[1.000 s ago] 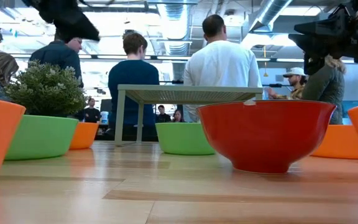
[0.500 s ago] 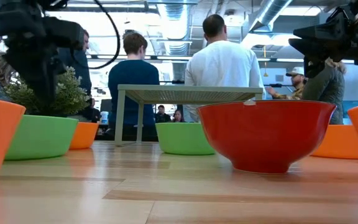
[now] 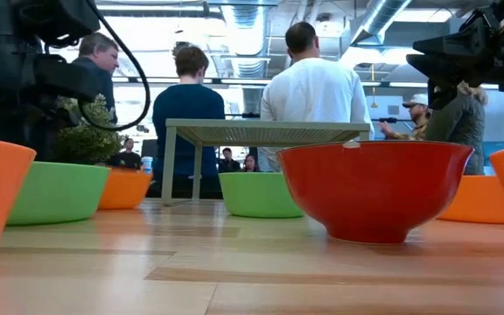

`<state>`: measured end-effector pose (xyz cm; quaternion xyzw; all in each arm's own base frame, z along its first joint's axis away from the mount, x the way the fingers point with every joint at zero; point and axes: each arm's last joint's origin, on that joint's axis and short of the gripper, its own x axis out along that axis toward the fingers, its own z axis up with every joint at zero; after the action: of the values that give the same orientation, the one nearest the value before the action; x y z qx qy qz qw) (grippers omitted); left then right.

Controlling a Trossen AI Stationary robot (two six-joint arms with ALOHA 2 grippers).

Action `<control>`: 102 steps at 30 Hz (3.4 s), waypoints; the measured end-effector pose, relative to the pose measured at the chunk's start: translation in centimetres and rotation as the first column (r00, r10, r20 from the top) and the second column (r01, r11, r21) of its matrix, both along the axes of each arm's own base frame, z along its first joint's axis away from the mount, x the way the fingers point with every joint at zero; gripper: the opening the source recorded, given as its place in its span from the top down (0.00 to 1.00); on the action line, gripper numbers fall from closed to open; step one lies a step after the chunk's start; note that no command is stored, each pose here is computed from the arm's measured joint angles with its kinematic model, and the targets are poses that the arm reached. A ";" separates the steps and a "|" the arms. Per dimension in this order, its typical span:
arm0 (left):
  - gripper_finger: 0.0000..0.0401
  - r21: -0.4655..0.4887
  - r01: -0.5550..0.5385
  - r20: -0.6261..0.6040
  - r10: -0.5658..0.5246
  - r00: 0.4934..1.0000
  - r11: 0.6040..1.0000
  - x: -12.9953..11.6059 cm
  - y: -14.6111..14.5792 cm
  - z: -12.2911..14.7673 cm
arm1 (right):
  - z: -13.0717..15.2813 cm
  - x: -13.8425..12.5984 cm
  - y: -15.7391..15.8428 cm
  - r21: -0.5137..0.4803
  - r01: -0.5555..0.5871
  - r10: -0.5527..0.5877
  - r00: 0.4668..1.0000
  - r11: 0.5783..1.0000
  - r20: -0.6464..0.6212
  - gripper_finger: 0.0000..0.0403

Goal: Pick & Place Mini bowls
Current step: Put the orange bowl on the shelf

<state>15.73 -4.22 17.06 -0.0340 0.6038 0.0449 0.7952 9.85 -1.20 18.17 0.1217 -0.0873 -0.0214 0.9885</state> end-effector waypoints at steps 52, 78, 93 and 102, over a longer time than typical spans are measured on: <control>0.98 0.212 0.039 0.076 -0.056 0.996 0.977 3.4 -0.3 0.0 | 0.5 -0.2 -0.5 -0.011 0.057 -0.057 0.998 0.998 0.019 0.74; 0.98 0.225 0.144 0.468 -0.237 0.851 0.964 6.9 -3.0 14.4 | 0.5 -0.2 -0.5 -0.002 0.053 -0.053 0.998 0.999 0.018 0.74; 0.98 0.311 0.159 0.231 -0.237 0.944 0.937 12.6 6.3 14.0 | 0.8 -0.2 -0.5 -0.015 0.057 -0.056 0.997 0.998 0.045 0.74; 0.98 0.315 0.134 0.185 -0.200 0.962 0.940 12.6 10.4 13.3 | 0.8 -0.2 -0.5 -0.015 0.057 -0.056 0.997 0.998 0.045 0.74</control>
<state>28.28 6.14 30.36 0.1337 0.5013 0.0638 0.8525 9.62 -1.70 18.98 0.1116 -0.1130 -0.0457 0.9863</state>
